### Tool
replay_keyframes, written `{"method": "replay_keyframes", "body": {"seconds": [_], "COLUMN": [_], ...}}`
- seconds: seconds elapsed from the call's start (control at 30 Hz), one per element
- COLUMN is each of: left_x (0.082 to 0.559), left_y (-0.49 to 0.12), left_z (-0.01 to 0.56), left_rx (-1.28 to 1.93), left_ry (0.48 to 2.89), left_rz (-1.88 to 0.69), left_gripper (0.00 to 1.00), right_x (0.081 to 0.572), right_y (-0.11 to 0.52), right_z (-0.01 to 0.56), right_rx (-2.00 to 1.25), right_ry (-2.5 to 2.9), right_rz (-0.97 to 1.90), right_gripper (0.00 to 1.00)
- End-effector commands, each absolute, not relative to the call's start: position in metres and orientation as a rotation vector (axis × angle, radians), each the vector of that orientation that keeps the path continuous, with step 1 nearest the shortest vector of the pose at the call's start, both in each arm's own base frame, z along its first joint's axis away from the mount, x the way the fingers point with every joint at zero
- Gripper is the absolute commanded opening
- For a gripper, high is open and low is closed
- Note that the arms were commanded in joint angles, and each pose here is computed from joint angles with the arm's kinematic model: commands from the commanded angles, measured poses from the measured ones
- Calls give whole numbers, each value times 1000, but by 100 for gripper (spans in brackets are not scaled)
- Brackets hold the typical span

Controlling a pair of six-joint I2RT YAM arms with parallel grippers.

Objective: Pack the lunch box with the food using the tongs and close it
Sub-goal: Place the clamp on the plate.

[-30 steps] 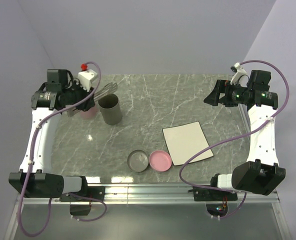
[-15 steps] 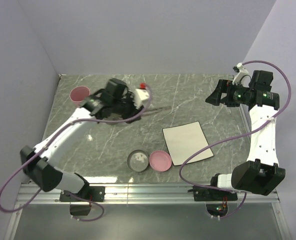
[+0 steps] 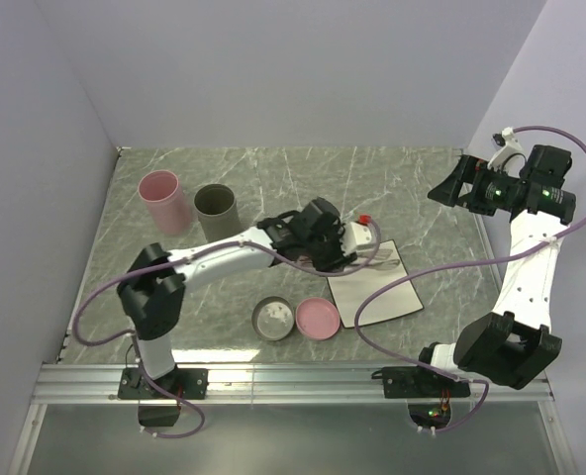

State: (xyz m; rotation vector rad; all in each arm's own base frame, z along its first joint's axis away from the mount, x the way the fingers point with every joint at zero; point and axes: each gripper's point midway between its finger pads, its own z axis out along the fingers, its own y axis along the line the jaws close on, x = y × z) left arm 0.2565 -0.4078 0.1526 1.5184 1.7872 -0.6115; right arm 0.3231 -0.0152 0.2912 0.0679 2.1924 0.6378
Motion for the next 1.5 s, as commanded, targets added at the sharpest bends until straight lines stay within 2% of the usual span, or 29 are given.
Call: {"method": "replay_keyframes", "body": {"seconds": [0.0,0.5,0.97,1.47], "left_x": [271,276,272,265], "left_y": [-443,-488,-477,-477], "left_z": [171,132,80,56], "left_rx": [1471,1509,1612,1661], "left_ry": [1679,1673,1744,1769], "left_rz": [-610,-630,-526,-492], "left_gripper": [47,50,55,59], "right_x": [326,327,330,329], "right_y": [-15,-14,-11,-11], "right_z": [306,302,305,306], "right_rx": [44,46,28,24], "right_ry": [2136,2140,2130,2133], "right_rz": [656,682,707,706], "right_gripper": [100,100,100,100]}}
